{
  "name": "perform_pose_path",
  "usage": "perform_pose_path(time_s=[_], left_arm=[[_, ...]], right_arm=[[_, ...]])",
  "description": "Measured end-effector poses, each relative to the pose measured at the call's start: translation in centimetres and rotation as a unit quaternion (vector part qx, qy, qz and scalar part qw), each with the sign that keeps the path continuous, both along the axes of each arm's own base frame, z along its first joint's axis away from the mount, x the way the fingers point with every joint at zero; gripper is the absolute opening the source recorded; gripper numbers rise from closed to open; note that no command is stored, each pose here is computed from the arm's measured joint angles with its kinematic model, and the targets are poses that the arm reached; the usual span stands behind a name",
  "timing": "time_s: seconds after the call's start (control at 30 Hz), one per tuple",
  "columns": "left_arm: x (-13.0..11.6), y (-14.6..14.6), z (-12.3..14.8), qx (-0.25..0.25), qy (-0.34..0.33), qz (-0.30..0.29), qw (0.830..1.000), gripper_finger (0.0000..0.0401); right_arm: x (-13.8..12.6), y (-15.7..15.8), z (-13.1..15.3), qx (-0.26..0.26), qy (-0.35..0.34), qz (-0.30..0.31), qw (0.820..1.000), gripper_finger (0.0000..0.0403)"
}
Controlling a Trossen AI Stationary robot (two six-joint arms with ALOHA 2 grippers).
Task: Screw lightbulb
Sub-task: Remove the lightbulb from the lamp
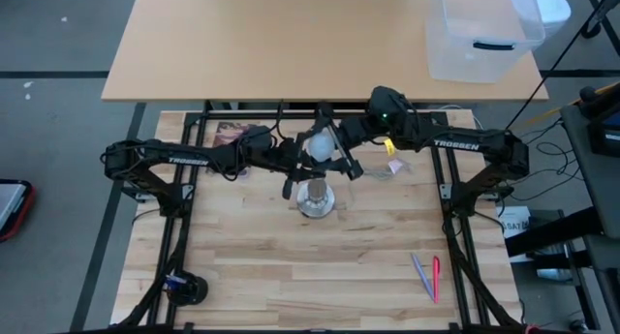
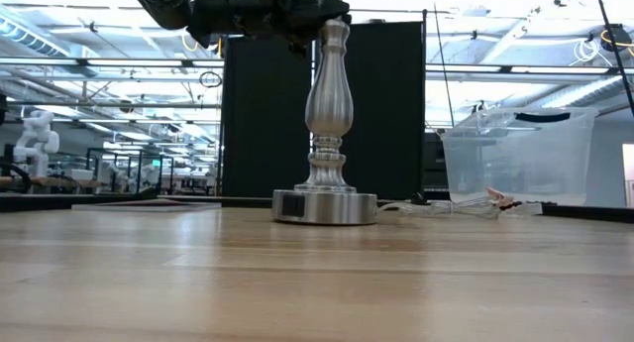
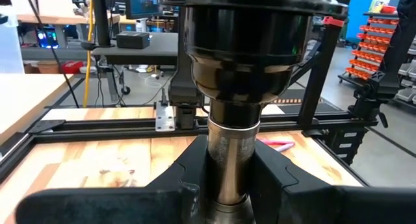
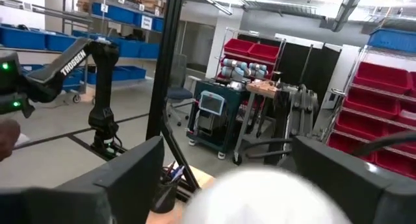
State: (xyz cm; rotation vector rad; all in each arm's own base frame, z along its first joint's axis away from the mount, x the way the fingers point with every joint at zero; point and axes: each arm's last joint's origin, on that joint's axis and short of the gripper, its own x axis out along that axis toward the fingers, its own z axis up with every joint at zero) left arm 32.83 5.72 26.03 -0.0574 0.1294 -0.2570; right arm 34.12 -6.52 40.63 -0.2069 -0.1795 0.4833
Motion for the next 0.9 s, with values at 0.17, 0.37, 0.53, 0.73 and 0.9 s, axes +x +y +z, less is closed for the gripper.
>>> perform_pose_path(time_s=[0.17, 0.37, 0.53, 0.73, 0.9], left_arm=[[0.0, 0.1, 0.0, -0.001, 0.001, 0.012, 1.000, 0.0072], [0.1, 0.3, 0.0, -0.001, 0.003, 0.053, 0.999, 0.0072], [0.1, 0.3, 0.0, 0.002, 0.003, 0.091, 0.996, 0.0072], [0.3, 0.0, 0.1, 0.008, -0.001, 0.146, 0.989, 0.0072], [0.4, -0.1, 0.3, 0.018, -0.012, 0.181, 0.983, 0.0072]], right_arm=[[-0.6, 0.1, 1.0, 0.004, 0.002, -0.011, 1.000, 0.0352], [-3.1, 0.5, 3.0, -0.006, -0.017, -0.059, 0.998, 0.0353], [-4.9, 0.6, 3.9, -0.011, -0.004, -0.128, 0.992, 0.0353], [-5.4, 0.6, 3.9, 0.013, 0.022, -0.206, 0.978, 0.0354], [-5.0, 1.0, 3.4, 0.031, 0.044, -0.239, 0.970, 0.0354]])
